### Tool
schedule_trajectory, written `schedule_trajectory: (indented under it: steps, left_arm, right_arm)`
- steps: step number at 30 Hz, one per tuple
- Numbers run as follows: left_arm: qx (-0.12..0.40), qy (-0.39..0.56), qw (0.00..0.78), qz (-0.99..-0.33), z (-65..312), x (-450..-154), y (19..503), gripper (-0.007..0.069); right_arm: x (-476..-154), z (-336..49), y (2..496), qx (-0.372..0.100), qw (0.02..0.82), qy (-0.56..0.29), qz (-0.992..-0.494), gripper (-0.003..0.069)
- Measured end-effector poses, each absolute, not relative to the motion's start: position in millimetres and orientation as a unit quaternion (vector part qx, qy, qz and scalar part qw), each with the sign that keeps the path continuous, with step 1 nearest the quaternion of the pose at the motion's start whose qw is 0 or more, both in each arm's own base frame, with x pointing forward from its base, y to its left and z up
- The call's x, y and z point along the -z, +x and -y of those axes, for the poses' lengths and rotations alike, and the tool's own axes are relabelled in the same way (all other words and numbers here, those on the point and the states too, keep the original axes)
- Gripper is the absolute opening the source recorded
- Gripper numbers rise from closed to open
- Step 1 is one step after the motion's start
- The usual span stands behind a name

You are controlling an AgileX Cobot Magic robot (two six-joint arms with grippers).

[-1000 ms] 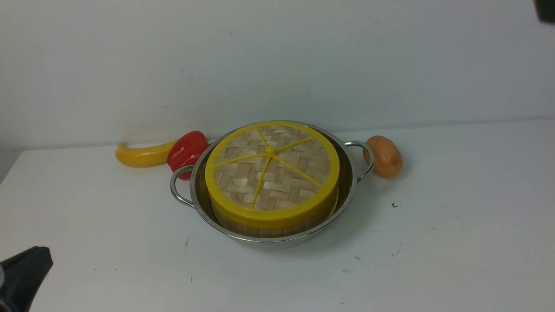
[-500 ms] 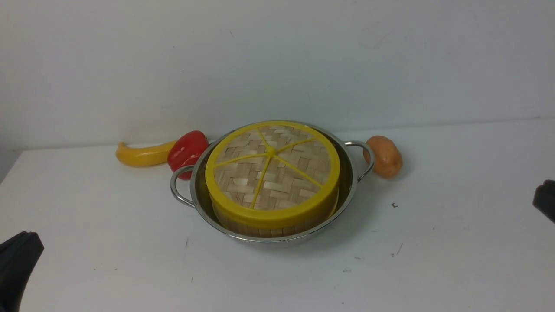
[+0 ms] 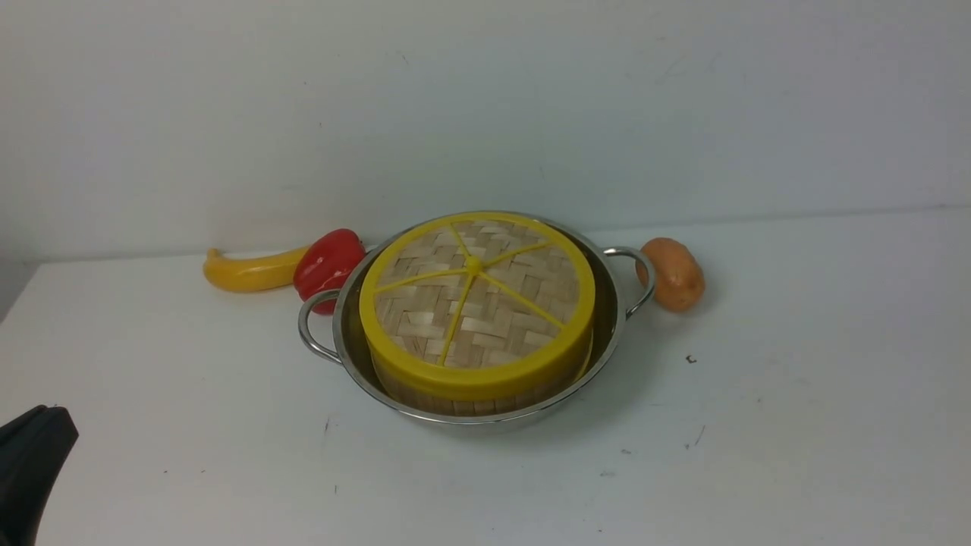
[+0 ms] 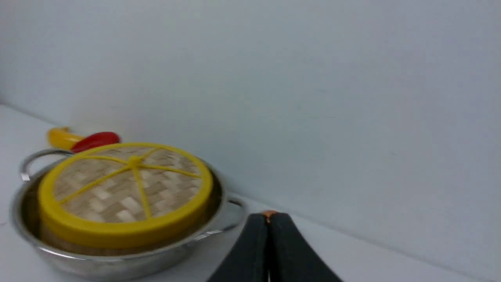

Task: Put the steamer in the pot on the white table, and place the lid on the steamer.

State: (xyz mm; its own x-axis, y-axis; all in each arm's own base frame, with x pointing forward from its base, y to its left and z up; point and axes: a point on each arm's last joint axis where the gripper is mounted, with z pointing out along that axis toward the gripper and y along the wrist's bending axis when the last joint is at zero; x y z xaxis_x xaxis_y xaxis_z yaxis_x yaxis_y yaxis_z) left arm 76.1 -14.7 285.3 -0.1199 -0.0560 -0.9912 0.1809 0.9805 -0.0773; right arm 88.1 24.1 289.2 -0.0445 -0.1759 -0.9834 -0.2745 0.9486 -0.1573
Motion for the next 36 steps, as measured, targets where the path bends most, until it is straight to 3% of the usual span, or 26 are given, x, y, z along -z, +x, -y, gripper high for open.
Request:
schedule_trajectory:
  steps: [1,5,9,30,36]
  left_arm:
    - [0.089,0.042,0.662,-0.743,15,-285,76,0.0021]
    - [0.089,0.042,0.662,-0.743,15,-285,76,0.0031]
    - [0.089,0.042,0.662,-0.743,15,-285,76,0.0031]
    - [0.087,0.045,0.664,-0.742,15,-286,76,0.0031]
    - [-0.019,0.04,0.703,-0.71,1,-287,54,0.0031]
  right_arm:
    - [-267,-13,81,-0.006,0.668,-0.113,-0.735,0.0035]
    - [-223,-2,68,0.031,0.664,-0.056,-0.745,0.0046]
    - [-198,3,60,0.047,0.675,-0.012,-0.736,0.0056]
    - [-195,6,56,0.054,0.673,0.012,-0.738,0.0096]
    - [-195,6,56,0.054,0.673,0.012,-0.738,0.0109]
